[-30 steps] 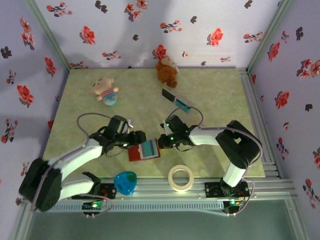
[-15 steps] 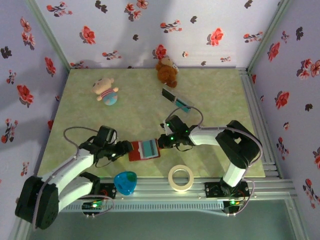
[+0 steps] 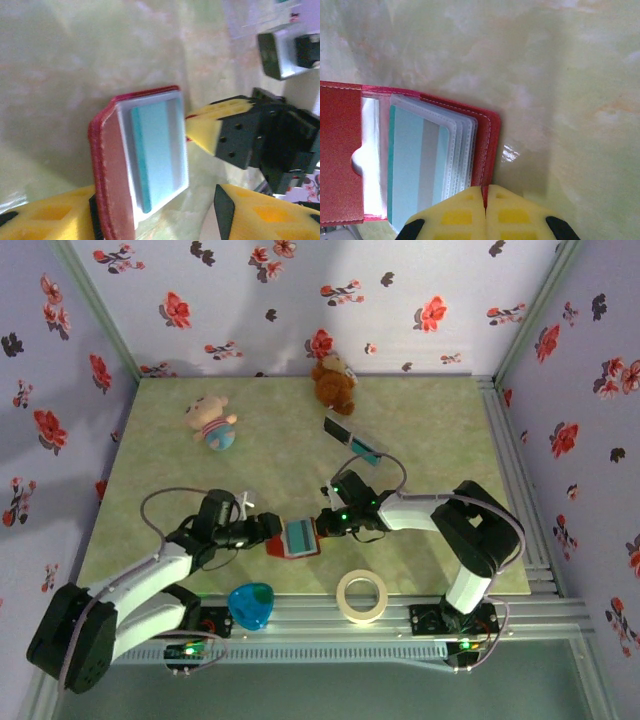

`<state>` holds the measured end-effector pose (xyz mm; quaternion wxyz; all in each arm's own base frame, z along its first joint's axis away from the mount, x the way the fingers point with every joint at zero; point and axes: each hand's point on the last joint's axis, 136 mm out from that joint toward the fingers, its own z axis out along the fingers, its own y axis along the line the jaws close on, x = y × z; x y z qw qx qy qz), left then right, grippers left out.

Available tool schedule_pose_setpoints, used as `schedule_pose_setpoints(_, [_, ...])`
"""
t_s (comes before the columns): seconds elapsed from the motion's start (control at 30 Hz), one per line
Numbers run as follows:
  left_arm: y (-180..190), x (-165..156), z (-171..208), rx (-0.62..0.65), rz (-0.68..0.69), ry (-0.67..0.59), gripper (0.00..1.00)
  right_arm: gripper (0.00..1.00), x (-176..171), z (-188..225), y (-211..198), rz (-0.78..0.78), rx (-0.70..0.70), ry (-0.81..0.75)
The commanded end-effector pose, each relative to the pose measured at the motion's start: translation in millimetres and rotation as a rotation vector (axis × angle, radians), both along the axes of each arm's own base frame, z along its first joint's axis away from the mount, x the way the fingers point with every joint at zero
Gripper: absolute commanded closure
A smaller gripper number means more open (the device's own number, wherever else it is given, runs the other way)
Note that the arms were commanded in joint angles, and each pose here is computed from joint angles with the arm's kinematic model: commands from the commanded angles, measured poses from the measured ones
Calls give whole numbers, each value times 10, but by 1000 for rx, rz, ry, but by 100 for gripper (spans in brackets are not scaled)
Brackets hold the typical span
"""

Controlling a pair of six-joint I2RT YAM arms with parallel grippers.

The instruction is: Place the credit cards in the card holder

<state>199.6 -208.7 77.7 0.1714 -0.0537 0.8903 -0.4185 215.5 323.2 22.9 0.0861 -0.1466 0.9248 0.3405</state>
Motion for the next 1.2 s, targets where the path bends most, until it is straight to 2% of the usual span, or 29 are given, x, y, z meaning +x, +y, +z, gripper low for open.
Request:
schedule_pose_setpoints(0.0, [-205,49,216,-102,-50,-85,40,96,-71,-60,-7,8,-7,32])
schedule_pose_setpoints(0.17, [-514,1,344,-111,-170,-125,38,96,-77,-63,15,12,-2,48])
schedule_pose_setpoints(0.27, [-684,13,296,-98,-213,-115,38,96,-64,-33,11,6,1,38])
schedule_pose_setpoints(0.47, [-901,62,38,-56,-222,-70,43,98,-66,42,-72,-6,-17,7])
schedule_pose_setpoints(0.63, [-818,113,-212,6,-152,-20,48,98,-71,68,-190,-25,-36,-10])
schedule_pose_setpoints(0.8, [-668,86,-361,52,-92,7,57,95,-87,76,-293,-41,-48,-6])
schedule_pose_setpoints(0.93, [-587,63,-449,97,-76,29,69,85,-83,116,-356,-50,-63,-21])
schedule_pose_setpoints(1.03, [-574,55,-474,106,-74,39,72,84,-87,145,-398,-52,-77,-31])
schedule_pose_setpoints(1.17, [-563,44,-517,125,-78,52,82,89,-102,151,-391,-44,-74,-25])
